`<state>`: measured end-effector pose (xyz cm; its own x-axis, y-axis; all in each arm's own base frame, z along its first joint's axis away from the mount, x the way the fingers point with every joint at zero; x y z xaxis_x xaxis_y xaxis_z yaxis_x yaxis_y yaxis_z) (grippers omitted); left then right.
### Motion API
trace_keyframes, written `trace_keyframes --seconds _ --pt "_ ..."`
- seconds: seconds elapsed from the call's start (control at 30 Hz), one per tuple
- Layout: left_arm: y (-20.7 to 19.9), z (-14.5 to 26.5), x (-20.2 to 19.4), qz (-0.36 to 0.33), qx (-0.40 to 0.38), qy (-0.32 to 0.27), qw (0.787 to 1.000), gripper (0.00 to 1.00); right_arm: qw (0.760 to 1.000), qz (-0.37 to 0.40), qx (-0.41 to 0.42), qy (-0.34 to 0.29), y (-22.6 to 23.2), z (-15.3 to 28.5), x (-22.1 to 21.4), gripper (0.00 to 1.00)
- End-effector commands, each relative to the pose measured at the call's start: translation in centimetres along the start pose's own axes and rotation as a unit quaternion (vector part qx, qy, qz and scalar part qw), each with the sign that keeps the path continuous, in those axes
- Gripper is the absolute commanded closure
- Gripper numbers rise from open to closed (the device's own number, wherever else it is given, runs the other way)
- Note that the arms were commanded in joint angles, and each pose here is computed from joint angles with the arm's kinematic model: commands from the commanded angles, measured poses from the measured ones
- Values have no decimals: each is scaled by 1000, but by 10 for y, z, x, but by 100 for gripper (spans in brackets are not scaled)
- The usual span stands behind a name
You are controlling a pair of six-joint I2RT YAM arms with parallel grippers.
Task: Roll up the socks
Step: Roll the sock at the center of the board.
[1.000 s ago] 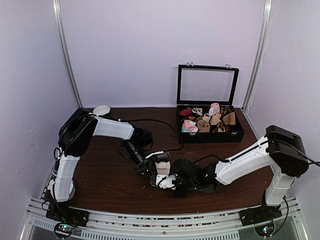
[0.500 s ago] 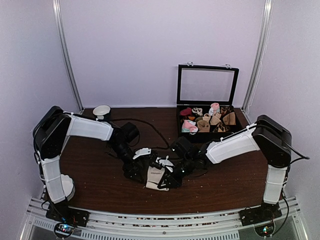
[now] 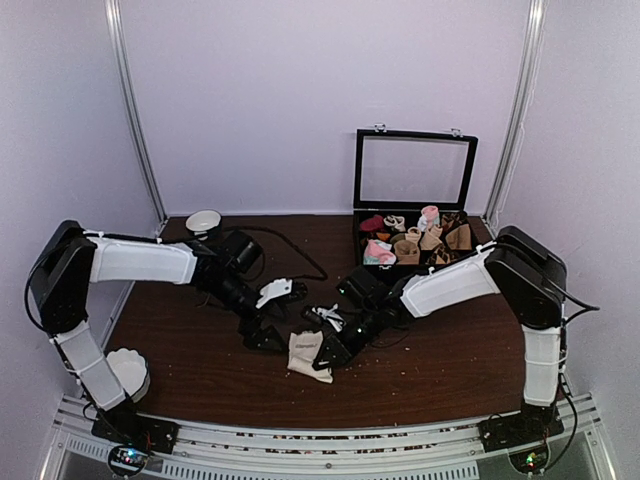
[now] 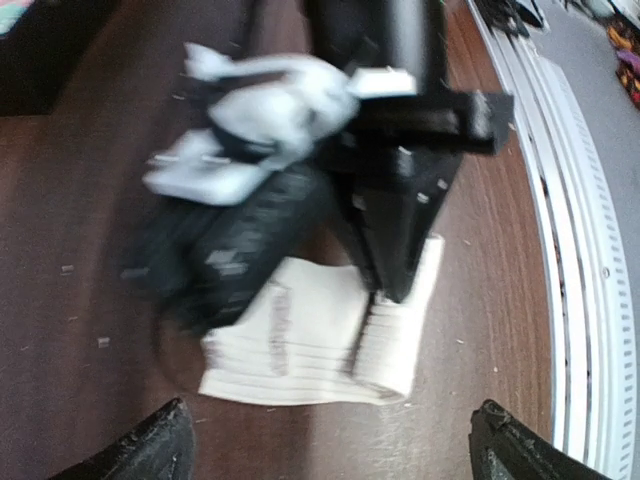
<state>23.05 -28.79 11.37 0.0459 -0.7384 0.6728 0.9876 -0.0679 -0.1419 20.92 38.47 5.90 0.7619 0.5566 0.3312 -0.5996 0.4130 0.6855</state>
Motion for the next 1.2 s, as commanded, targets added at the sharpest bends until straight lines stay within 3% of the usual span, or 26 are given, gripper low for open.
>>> trace_keyframes --seconds 0.0,0.13,0.23,0.5,0.67,1.03,1.17 --pt "34 36 18 36 51 -66 996 2 991 -76 -101 42 -47 -12 -33 100" --pt "14 53 31 -54 90 -60 993 2 987 -104 -107 59 -51 -16 -35 100" --pt "4 44 28 -117 106 14 987 2 982 -139 -109 64 -53 -19 -34 100" --pt "-33 -12 12 -137 -18 71 988 2 969 -225 -75 67 -54 -35 -25 100" --pt "-50 -35 4 -140 -33 70 987 4 964 -255 -51 59 -54 -40 -22 100" --pt "-42 -61 -16 -157 -8 124 980 46 962 -269 -27 24 -47 -37 -12 100" --pt "-35 -64 -22 -159 15 143 977 57 962 -273 -25 22 -48 -37 -17 100"
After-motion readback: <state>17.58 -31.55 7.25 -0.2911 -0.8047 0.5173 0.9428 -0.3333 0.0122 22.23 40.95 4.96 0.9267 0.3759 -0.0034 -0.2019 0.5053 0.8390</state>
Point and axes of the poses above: each gripper's point midway between its finger pads, its own z axis back along the fingers, its own y axis along the line the jaws close on, x = y × z, the point moved 5 cm from there along z, back along the fingers, and after that the axes turned 6 degrees about -z, right-handed, at the moved point
